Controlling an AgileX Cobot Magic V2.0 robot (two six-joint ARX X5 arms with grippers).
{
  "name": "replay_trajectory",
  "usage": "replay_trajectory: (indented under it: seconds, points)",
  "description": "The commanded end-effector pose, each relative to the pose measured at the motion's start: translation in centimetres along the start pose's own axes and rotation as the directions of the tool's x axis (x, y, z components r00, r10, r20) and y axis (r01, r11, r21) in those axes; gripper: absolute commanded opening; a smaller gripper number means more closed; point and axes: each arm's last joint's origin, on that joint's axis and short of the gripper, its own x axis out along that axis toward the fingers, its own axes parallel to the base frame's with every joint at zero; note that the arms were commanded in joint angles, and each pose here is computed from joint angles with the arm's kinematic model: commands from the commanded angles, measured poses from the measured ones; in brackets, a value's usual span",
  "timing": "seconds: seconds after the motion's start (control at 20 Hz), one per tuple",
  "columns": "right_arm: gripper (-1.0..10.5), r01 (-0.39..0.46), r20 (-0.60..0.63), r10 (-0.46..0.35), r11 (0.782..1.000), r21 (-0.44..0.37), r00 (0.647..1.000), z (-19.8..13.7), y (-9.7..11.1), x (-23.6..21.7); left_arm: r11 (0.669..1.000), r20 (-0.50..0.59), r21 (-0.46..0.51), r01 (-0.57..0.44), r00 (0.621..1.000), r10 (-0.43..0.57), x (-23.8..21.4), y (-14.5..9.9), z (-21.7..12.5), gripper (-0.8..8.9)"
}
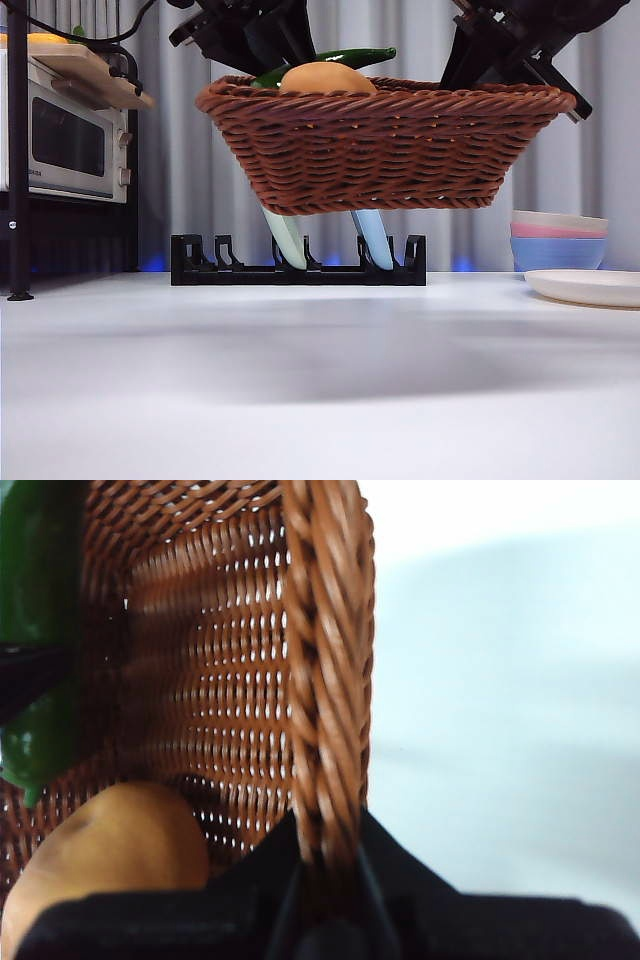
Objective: Pick up the basket,pick up the corn from the table,pick up the potato from the table,pick up the cucumber from the table,put all items into the basket
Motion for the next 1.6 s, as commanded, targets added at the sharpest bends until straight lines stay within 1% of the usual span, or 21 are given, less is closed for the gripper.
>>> replay_trajectory:
  seconds: [0.05,0.25,0.35,0.45,0.7,0.8,0.9,1.0,1.05,1.1,1.25,1.3,1.4,1.45,1.5,1.55,1.6]
  points:
    - [-0.2,-0.016,0.012,0.016,1.000,0.013,1.000,0.1,0.3,0.0,1.000,-0.023,-0.026,-0.003,1.000,0.003,0.3,0.1,-0.4,4.68]
    - [-0.2,-0.007,0.014,0.007,1.000,0.021,1.000,0.1,0.2,0.1,0.999,-0.045,-0.047,-0.004,0.999,0.002,0.1,0.1,-0.5,4.69]
    - [-0.2,0.055,0.026,-0.055,0.998,0.034,0.998,0.1,-0.1,0.4,0.999,-0.036,-0.050,0.001,0.999,-0.003,-0.8,0.0,-0.4,4.69]
    - [-0.2,0.074,0.006,-0.074,0.996,0.048,0.997,0.1,-0.7,1.4,0.999,0.000,-0.047,0.007,1.000,-0.007,-2.6,-0.1,0.1,4.69]
    - [-0.2,0.123,-0.103,-0.110,0.984,0.131,0.989,-0.7,-3.3,6.5,0.999,0.128,-0.036,0.017,0.992,-0.013,-8.0,-0.6,1.1,4.68]
    - [-0.2,0.148,-0.146,-0.126,0.977,0.150,0.981,-1.3,-4.4,8.4,0.999,0.167,-0.032,0.020,0.986,-0.014,-10.1,-0.7,1.2,4.68]
    - [-0.2,0.177,-0.185,-0.145,0.969,0.170,0.972,-1.8,-5.6,9.5,0.999,0.200,-0.028,0.022,0.980,-0.016,-12.2,-0.9,1.1,4.68]
    - [-0.2,0.191,-0.209,-0.153,0.965,0.177,0.966,-2.2,-6.3,10.2,0.999,0.225,-0.025,0.023,0.974,-0.017,-14.1,-1.0,0.9,4.68]
    - [0.3,0.197,-0.209,-0.158,0.964,0.181,0.965,-2.1,-6.5,10.1,0.999,0.235,-0.023,0.024,0.972,-0.018,-15.1,-1.0,0.7,4.68]
    - [1.0,0.198,-0.208,-0.159,0.964,0.181,0.965,-2.1,-6.5,10.1,1.000,0.242,-0.020,0.024,0.970,-0.018,-15.8,-1.1,0.5,4.68]
    - [4.4,0.196,-0.196,-0.163,0.967,0.163,0.967,-1.8,-6.8,9.7,1.000,0.254,-0.009,0.021,0.967,-0.018,-17.8,-1.2,-0.1,4.68]
    - [5.0,0.196,-0.192,-0.165,0.968,0.156,0.967,-1.7,-6.8,9.4,1.000,0.255,0.002,0.018,0.967,-0.018,-18.3,-1.2,-0.3,4.68]
    - [5.0,0.188,-0.168,-0.165,0.973,0.132,0.972,-1.2,-6.5,8.2,1.000,0.248,0.004,-0.003,0.969,0.002,-19.3,-1.2,-0.8,4.66]
    - [5.0,0.181,-0.144,-0.164,0.977,0.112,0.976,-0.8,-6.1,7.2,1.000,0.237,0.004,-0.031,0.971,0.029,-19.8,-1.2,-1.1,4.41]
    - [5.0,0.170,-0.120,-0.159,0.981,0.092,0.980,-0.5,-5.6,6.2,0.998,0.222,0.019,-0.059,0.974,0.053,-20.1,-1.1,-1.5,3.45]
    - [5.0,0.155,-0.085,-0.149,0.986,0.059,0.985,-0.1,-4.8,4.8,0.995,0.196,0.039,-0.090,0.977,0.081,-20.5,-1.1,-2.0,1.73]
    - [4.9,0.142,-0.053,-0.141,0.989,0.030,0.989,0.2,-4.0,3.5,0.992,0.175,0.052,-0.118,0.979,0.108,-20.8,-1.0,-2.3,0.22]
